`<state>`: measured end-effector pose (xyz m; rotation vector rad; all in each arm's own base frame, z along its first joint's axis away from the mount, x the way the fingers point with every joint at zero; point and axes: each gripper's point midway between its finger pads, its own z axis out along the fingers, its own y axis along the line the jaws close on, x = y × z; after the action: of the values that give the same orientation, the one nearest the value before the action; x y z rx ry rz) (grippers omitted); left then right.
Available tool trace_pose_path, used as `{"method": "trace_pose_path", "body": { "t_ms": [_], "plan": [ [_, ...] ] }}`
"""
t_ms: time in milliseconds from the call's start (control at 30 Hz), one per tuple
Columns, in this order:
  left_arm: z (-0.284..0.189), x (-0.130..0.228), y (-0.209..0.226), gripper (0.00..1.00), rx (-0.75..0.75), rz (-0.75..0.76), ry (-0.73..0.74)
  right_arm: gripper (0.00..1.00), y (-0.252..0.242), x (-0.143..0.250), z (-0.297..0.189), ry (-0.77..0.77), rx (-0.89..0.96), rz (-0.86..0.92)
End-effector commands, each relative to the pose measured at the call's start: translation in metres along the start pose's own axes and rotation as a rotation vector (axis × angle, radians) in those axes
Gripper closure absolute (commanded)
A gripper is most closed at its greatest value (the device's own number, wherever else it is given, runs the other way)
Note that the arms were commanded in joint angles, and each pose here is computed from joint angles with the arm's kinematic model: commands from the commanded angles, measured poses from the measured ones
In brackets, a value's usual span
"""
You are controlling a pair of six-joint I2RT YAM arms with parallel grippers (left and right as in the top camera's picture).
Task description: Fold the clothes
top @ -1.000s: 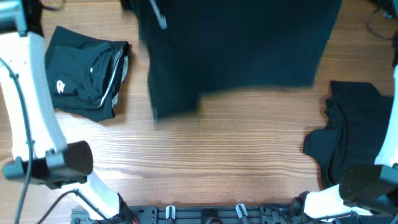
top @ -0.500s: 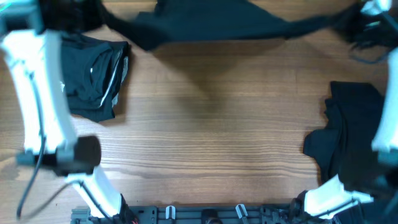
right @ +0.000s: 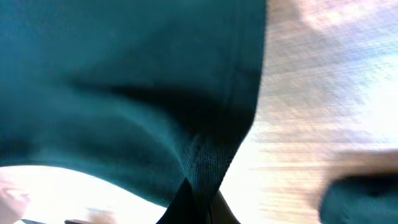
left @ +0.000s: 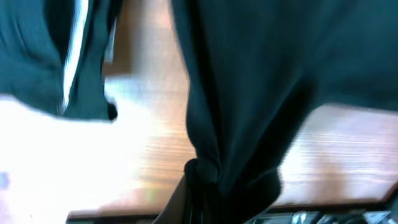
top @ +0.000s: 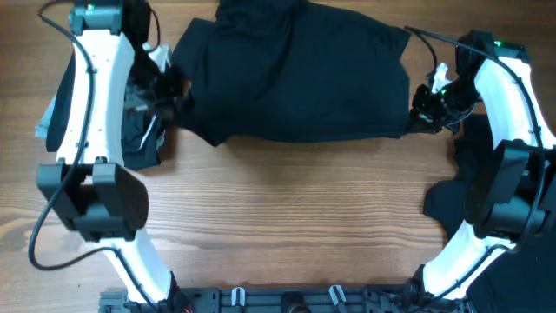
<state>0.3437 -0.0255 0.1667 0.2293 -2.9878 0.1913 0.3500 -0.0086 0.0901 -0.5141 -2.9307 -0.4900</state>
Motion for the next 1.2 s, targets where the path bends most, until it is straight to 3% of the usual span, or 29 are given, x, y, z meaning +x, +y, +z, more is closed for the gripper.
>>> {"method": "trace_pose_path", "body": {
  "t_ms": [0,167,433,533,667,900,933,967,1033,1100,1167],
  "plan": [
    [0.014,0.042,0.023,0.96,-0.096,-0.071,0.057,0.96,-0.017,0.009,-0.007,0.009,0.097,-0.03],
    [0.044,0.085,0.034,0.96,-0.092,-0.151,0.034,0.96,-0.027,0.02,-0.008,0.051,0.154,0.006],
    [0.108,0.12,0.043,0.95,-0.072,-0.256,0.067,0.95,-0.056,0.05,0.031,0.155,0.235,0.108],
    [0.11,0.118,0.041,0.92,-0.061,-0.256,0.063,0.89,-0.068,0.066,0.049,0.206,0.239,0.14],
    [0.11,0.119,0.041,0.82,-0.061,-0.258,0.063,0.8,-0.081,0.069,0.055,0.209,0.224,0.177],
    [0.08,0.103,0.035,0.74,-0.048,-0.235,0.005,0.69,-0.06,0.027,0.006,-0.053,0.019,0.12],
    [0.071,0.095,0.033,0.73,-0.037,-0.231,-0.025,0.62,-0.057,0.019,0.0,-0.101,-0.002,0.112],
    [0.062,0.087,0.03,0.68,-0.024,-0.227,-0.06,0.55,-0.054,0.012,-0.006,-0.145,-0.021,0.108],
    [0.045,0.066,0.023,0.58,0.003,-0.201,-0.148,0.51,-0.054,-0.005,-0.011,-0.219,-0.027,0.122],
    [0.038,0.047,0.019,0.53,0.024,-0.185,-0.227,0.53,-0.061,-0.02,-0.008,-0.28,-0.003,0.162],
    [0.035,0.03,0.016,0.53,0.041,-0.177,-0.292,0.71,-0.072,-0.027,0.002,-0.294,0.032,0.22]
  ]
}}
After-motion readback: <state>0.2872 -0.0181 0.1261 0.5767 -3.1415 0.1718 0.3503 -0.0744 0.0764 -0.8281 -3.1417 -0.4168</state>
